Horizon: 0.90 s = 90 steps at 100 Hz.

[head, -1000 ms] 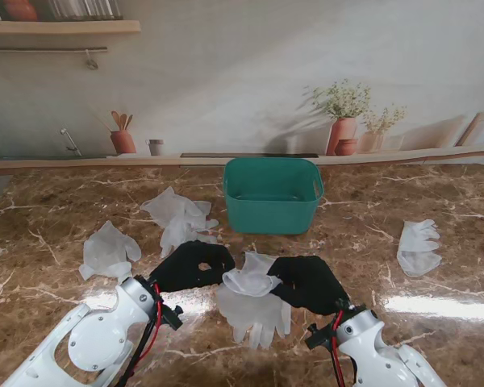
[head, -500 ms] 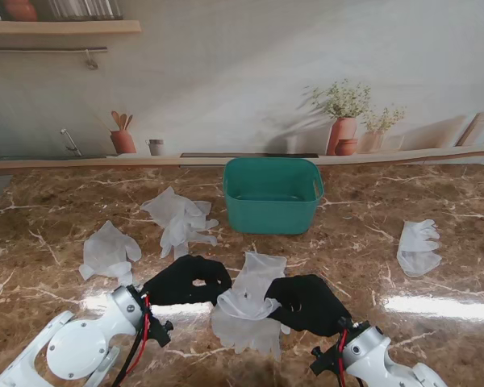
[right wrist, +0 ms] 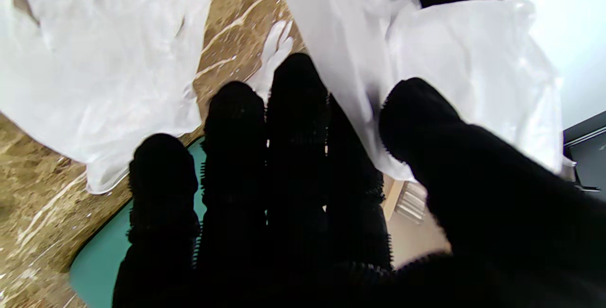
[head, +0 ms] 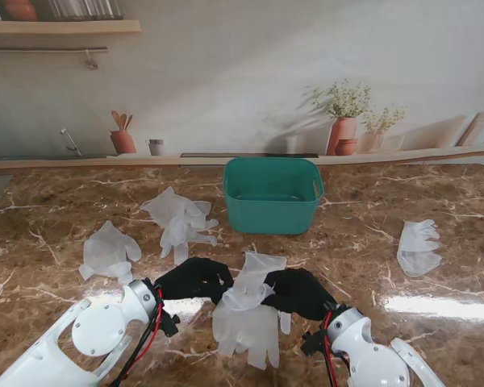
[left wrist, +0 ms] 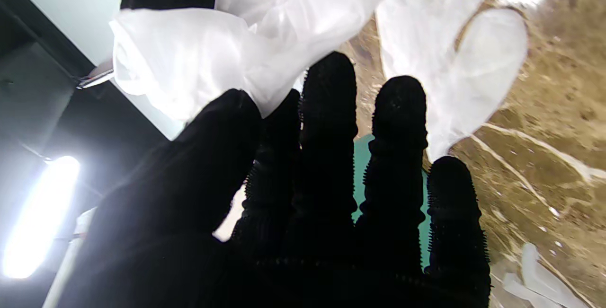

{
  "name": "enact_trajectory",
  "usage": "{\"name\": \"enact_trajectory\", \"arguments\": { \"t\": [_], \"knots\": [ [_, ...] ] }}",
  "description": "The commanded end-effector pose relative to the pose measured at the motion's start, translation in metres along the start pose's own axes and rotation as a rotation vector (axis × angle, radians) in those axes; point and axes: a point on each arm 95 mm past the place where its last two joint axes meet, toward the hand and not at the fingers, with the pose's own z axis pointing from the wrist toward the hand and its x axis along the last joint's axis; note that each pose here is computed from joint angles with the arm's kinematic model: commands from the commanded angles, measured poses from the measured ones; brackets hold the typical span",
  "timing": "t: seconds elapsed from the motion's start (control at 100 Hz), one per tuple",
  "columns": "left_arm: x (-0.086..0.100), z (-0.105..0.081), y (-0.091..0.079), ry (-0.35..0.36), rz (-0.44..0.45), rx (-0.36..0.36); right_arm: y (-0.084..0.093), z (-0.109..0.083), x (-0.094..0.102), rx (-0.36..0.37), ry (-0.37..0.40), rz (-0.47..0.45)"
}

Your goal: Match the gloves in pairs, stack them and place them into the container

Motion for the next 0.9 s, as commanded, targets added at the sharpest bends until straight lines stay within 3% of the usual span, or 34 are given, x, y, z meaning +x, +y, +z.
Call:
{"name": "enact_trajectory", "arguments": {
  "t": [0.0,0.42,0.89],
  "knots": [
    [-0.004,0.009,-0.003,-0.022,0.021,0.016,0.001,0.008,-0.011,-0.017,-0.036,-0.003],
    [-0.021,0.069,-0.004,-0.122,0.191,0.098,0.008,0.059,-0.049,-0.099,-0.133,-0.130],
    [-0.035,0.099,0.003,-0.255,0.261,0.142,0.005,0.074,-0.073,-0.157,-0.295,-0.234]
  ]
}}
